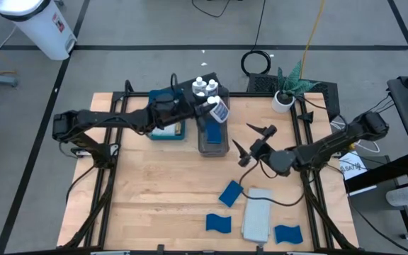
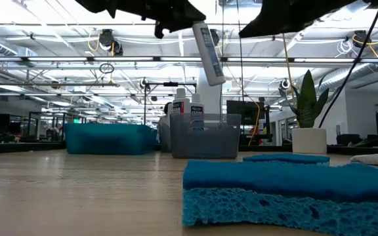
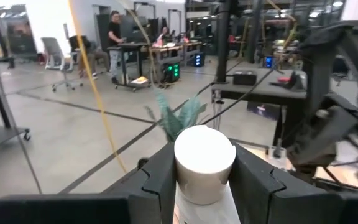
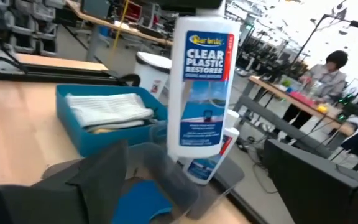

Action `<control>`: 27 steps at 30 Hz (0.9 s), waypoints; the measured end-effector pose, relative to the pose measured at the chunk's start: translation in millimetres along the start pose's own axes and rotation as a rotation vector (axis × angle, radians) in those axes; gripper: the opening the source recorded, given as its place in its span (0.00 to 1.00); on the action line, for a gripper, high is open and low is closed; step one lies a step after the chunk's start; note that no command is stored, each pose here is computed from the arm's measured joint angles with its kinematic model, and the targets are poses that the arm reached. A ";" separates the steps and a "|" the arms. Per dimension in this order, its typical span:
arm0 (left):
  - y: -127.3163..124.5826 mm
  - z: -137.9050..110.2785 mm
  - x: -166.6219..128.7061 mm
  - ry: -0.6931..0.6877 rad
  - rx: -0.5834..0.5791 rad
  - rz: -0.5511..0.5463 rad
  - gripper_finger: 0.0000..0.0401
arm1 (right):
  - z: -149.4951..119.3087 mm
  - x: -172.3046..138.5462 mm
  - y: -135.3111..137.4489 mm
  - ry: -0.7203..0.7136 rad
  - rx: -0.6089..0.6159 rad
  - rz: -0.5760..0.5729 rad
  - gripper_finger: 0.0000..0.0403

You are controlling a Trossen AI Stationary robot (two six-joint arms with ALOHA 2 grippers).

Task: Pick & Place Kitchen Items
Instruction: Put the white plastic restorer bottle into the top black bin

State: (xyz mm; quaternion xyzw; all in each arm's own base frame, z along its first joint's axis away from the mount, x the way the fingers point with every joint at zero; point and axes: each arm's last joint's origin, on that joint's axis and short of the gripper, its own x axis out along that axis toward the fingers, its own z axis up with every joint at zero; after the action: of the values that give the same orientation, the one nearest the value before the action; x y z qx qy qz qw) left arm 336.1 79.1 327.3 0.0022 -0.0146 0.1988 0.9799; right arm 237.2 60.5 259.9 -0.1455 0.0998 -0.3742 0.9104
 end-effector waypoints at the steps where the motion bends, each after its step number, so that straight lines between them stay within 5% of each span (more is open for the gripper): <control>1: 3.8 -0.4 0.6 0.003 -0.017 0.011 0.29 | -0.3 -2.2 -0.4 0.003 0.012 0.007 0.85; 12: 43.6 -5.0 6.5 0.029 -0.087 0.073 0.29 | -9.9 -6.4 -3.5 0.062 0.029 0.018 0.82; 16: 54.4 -8.5 6.8 0.060 -0.106 0.106 0.29 | -8.5 -5.5 -5.0 0.057 -0.068 -0.015 0.82; 27: 61.6 -12.2 6.6 0.108 -0.127 0.130 0.29 | -23.0 0.0 -8.3 0.085 -0.044 -0.064 0.82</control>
State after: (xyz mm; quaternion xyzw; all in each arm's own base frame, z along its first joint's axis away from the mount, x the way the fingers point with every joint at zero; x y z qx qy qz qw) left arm 318.6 138.5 315.2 -0.0715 0.0253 0.2606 0.9625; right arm 225.1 50.6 241.2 -0.1526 0.1416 -0.4069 0.8895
